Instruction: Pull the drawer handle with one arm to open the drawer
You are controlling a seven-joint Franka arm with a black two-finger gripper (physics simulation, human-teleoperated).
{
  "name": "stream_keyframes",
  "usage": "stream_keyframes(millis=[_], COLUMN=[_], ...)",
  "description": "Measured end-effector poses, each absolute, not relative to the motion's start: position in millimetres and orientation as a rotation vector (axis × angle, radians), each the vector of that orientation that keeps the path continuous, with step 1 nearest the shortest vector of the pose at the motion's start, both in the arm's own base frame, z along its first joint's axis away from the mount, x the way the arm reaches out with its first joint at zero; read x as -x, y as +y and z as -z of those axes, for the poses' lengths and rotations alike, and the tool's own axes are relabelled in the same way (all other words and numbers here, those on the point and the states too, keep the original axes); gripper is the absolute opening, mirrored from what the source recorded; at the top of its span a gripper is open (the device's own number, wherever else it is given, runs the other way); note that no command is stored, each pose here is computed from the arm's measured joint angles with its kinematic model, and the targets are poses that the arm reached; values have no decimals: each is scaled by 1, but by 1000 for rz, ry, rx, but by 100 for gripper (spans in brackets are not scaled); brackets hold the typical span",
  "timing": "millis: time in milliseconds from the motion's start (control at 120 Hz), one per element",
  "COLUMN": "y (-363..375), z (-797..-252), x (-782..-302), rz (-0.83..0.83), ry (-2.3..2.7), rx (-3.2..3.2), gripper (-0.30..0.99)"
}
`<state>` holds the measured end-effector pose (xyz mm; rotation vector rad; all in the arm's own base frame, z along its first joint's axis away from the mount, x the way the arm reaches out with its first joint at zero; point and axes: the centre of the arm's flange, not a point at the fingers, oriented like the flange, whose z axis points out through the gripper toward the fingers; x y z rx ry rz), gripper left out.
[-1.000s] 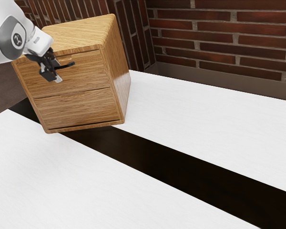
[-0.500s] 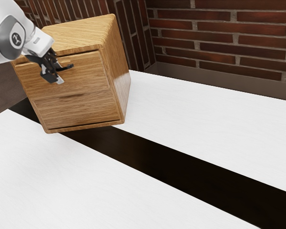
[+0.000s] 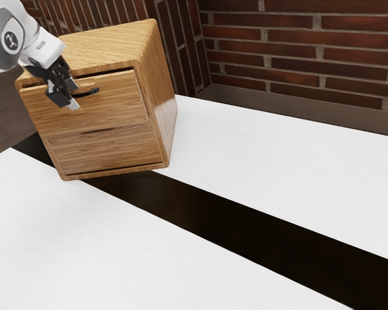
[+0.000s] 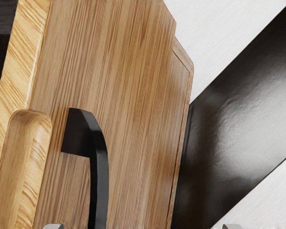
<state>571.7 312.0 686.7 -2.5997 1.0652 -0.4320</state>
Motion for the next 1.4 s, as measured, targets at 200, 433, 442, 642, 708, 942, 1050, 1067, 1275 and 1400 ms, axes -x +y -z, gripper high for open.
stream_keyframes(millis=[200,433,442,642,708,942,1050,1067,1275,1400], y=[316,316,315,308,306,286,272,270,239,235], z=[-664,-665,-665,-677,-682,-679,-683,-687,-763,-765], x=[-577,-579,-579,-567,-556,-530,-518,-515,-452,-446], rz=[395,414,414,416,419,423,441,450,610,616], ry=[1073,1069,1069,1082,1083,1126,1153,1156,1163,1171], rx=[2642,2628,2628,2645,2656,2701,2702,2697,2594,2594], gripper=[49,39,39,33,32,39,38,38,43,45])
